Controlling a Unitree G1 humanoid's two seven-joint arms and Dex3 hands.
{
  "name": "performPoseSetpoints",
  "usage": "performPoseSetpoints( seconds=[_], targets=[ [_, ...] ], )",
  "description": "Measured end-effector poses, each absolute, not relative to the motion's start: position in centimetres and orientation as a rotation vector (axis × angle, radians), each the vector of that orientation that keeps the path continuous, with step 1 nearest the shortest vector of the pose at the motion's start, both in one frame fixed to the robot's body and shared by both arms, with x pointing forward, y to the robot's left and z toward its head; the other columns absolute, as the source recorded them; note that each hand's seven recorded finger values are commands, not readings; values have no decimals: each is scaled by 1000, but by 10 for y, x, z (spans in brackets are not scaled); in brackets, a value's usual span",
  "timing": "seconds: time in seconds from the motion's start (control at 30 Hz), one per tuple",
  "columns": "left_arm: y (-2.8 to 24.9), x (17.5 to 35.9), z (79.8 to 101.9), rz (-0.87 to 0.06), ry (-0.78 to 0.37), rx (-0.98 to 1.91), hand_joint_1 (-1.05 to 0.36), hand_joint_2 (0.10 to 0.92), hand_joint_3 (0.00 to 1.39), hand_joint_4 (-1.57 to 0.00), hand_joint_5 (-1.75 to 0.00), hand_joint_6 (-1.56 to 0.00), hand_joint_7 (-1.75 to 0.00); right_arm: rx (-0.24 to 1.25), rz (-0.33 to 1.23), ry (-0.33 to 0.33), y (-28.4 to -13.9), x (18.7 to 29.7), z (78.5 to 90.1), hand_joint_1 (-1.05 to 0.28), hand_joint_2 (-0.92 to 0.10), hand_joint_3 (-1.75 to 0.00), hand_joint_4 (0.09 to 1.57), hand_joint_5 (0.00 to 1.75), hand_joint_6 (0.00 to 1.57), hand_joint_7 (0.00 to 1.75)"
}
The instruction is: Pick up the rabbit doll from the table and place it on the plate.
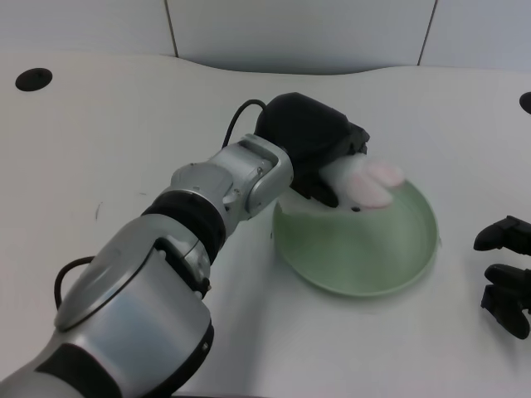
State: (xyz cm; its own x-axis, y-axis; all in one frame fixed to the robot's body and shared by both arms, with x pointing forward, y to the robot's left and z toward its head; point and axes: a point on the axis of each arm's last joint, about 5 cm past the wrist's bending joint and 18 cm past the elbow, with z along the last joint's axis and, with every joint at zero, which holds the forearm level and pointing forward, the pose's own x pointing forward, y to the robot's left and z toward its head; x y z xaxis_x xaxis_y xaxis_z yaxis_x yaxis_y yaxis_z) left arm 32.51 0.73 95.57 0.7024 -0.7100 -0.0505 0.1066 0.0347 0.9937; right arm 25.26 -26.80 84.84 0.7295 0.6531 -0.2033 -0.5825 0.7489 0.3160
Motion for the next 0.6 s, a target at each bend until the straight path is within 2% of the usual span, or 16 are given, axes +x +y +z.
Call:
performPoseSetpoints(
  seconds=[0.07,0.13,0.2,0.3,0.4,0.43,0.47,0.5,0.53,0.57,0.6],
  targets=[
    [8,326,957,-684,-491,1375,-788,921,575,-129,-285,-262,-12,218,705,303,-267,254,850,-392,-921,-100,1340,1746,718,1746],
    [9,327,958,-676,-453,1354,-832,921,656,-26,-140,-122,-8,214,725,300,-266,254,850,-381,-921,-117,1404,1746,813,1746],
    [10,328,959,-665,-429,1321,-899,921,716,-5,-45,-41,-3,215,740,302,-266,254,850,-388,-917,-112,1415,1746,785,1746],
    [12,330,962,-641,-386,1224,-1002,921,765,0,-5,-5,0,213,744,302,-265,254,849,-400,-920,-99,1415,1746,753,1746],
    [16,334,967,-604,-361,1141,-1043,921,791,1,0,0,1,157,746,268,-265,255,852,-462,-921,-97,1495,1746,1180,1746],
    [19,335,969,-600,-349,1123,-1046,921,796,1,1,1,1,137,747,261,-265,255,852,-449,-921,-90,1523,1746,1273,1746],
    [22,337,971,-597,-339,1113,-1047,921,800,1,1,1,1,133,747,258,-265,255,852,-435,-921,-84,1540,1746,1294,1746],
    [25,339,974,-594,-329,1103,-1048,921,803,1,1,1,1,137,748,259,-265,255,852,-422,-921,-78,1543,1746,1197,1746],
    [28,341,977,-586,-322,1091,-1048,921,806,1,1,1,1,146,752,263,-265,254,851,-407,-920,-67,1493,1746,931,1746],
    [31,343,980,-580,-321,1085,-1048,921,807,1,1,1,1,160,754,270,-266,253,850,-398,-920,-58,1440,1746,749,1746],
    [34,345,984,-574,-325,1083,-1048,921,809,1,1,1,1,177,752,278,-266,252,849,-394,-921,-67,1419,1746,716,1746]
  ],
)
